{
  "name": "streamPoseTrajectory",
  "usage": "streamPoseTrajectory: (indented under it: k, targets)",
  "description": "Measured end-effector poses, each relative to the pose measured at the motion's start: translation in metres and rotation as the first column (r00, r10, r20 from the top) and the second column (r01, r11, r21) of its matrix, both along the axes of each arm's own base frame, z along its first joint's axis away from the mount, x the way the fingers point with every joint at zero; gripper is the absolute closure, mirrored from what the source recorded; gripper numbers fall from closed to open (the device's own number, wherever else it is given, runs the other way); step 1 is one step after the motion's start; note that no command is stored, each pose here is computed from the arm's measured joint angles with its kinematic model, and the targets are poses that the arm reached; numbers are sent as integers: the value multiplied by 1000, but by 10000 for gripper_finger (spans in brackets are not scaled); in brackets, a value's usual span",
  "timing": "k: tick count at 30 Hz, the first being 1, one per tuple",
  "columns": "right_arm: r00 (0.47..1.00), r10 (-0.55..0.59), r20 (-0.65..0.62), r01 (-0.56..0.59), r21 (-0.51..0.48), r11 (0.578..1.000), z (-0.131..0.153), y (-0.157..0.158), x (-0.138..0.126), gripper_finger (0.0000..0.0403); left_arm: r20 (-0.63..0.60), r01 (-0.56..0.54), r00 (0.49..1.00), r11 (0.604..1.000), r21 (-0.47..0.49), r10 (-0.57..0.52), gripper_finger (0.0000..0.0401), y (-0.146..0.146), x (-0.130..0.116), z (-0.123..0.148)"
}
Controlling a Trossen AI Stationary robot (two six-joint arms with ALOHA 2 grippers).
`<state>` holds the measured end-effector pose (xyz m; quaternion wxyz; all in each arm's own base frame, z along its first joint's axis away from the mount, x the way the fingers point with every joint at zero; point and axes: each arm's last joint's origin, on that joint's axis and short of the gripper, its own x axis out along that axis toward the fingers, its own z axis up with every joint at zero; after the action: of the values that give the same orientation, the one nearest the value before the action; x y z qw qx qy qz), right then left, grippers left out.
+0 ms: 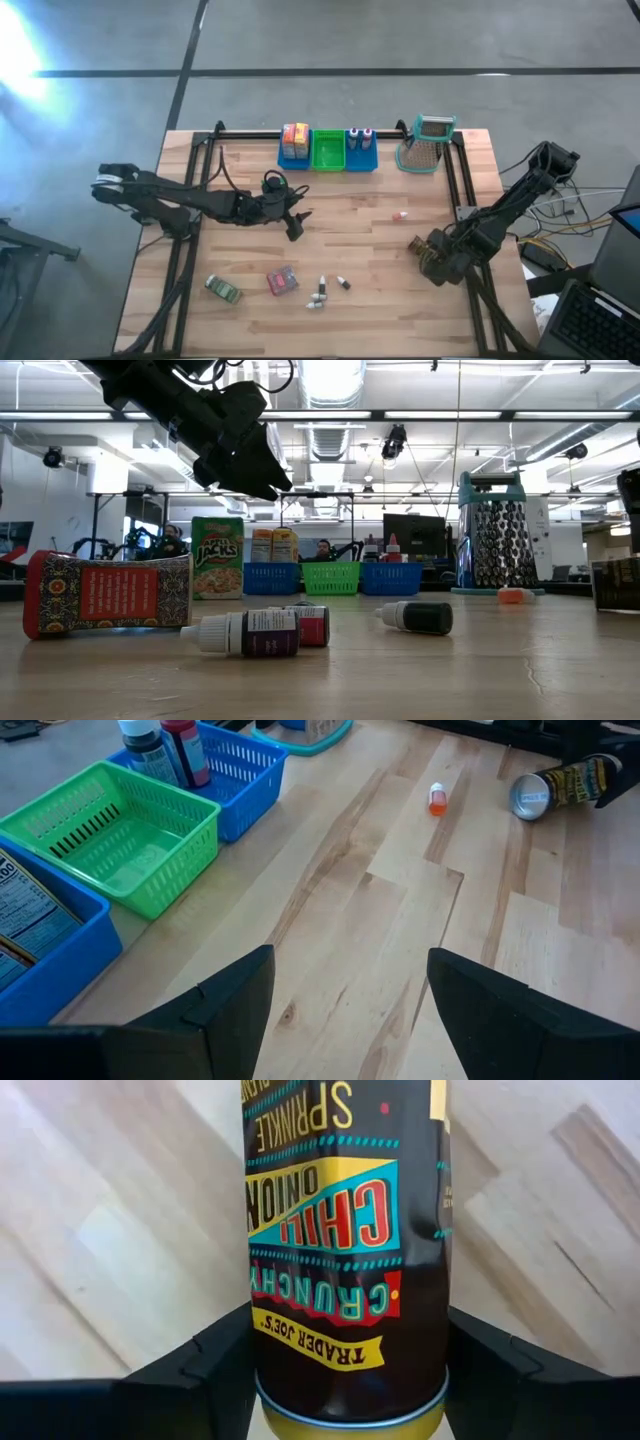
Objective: Pick & Place Kitchen Items
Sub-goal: Put the yellow seasoning can into the green bin
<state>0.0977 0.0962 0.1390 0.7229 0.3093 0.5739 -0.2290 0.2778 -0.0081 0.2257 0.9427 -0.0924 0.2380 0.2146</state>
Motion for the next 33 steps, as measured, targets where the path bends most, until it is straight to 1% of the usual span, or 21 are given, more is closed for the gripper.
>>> streamPoseTrajectory:
  k: [3, 6, 9, 13, 15, 17, 19, 21, 24, 27, 30, 31, 33]
  targets:
    - [1000, 20, -5, -20, -18, 1000, -1, -1, -1, 172, 0, 0, 1000, 1000, 0, 0, 133, 0, 0, 0]
    - [999, 48, 16, -47, -39, 998, 0, -1, 0, 161, 6, 8, 1000, 1000, -20, -8, 133, 0, 1, 1]
    - [991, 111, 80, -106, -56, 993, 1, 2, 4, 156, 28, 25, 999, 997, -75, -23, 133, -2, 2, 3]
    - [956, 217, 198, -202, -92, 975, 4, 8, 13, 170, 53, 13, 999, 992, -124, -7, 133, -2, 3, 6]
    - [937, 257, 238, -236, -112, 965, 7, 10, 16, 176, 72, 15, 997, 985, -171, -3, 133, -3, 4, 9]
    - [924, 287, 253, -257, -146, 955, 10, 11, 17, 176, 89, 59, 995, 970, -237, -39, 133, -2, 7, 13]
    - [906, 324, 271, -279, -194, 941, 14, 11, 20, 172, 117, 125, 989, 940, -318, -92, 133, -2, 9, 18]
    - [880, 376, 290, -307, -258, 916, 19, 12, 23, 163, 147, 196, 978, 898, -393, -149, 134, -1, 12, 25]
    - [834, 459, 305, -342, -367, 865, 29, 14, 29, 157, 188, 282, 958, 844, -456, -218, 137, 2, 15, 35]
    - [795, 519, 314, -359, -445, 820, 43, 15, 37, 169, 227, 359, 933, 780, -513, -280, 140, 9, 17, 43]
    - [759, 564, 324, -365, -506, 782, 59, 16, 45, 180, 264, 390, 921, 705, -593, -287, 142, 23, 17, 49]
    - [747, 580, 324, -366, -529, 766, 64, 16, 48, 180, 270, 382, 924, 690, -615, -271, 142, 29, 17, 50]
    - [725, 609, 321, -363, -573, 735, 75, 16, 53, 180, 274, 373, 927, 673, -639, -254, 142, 38, 16, 50]
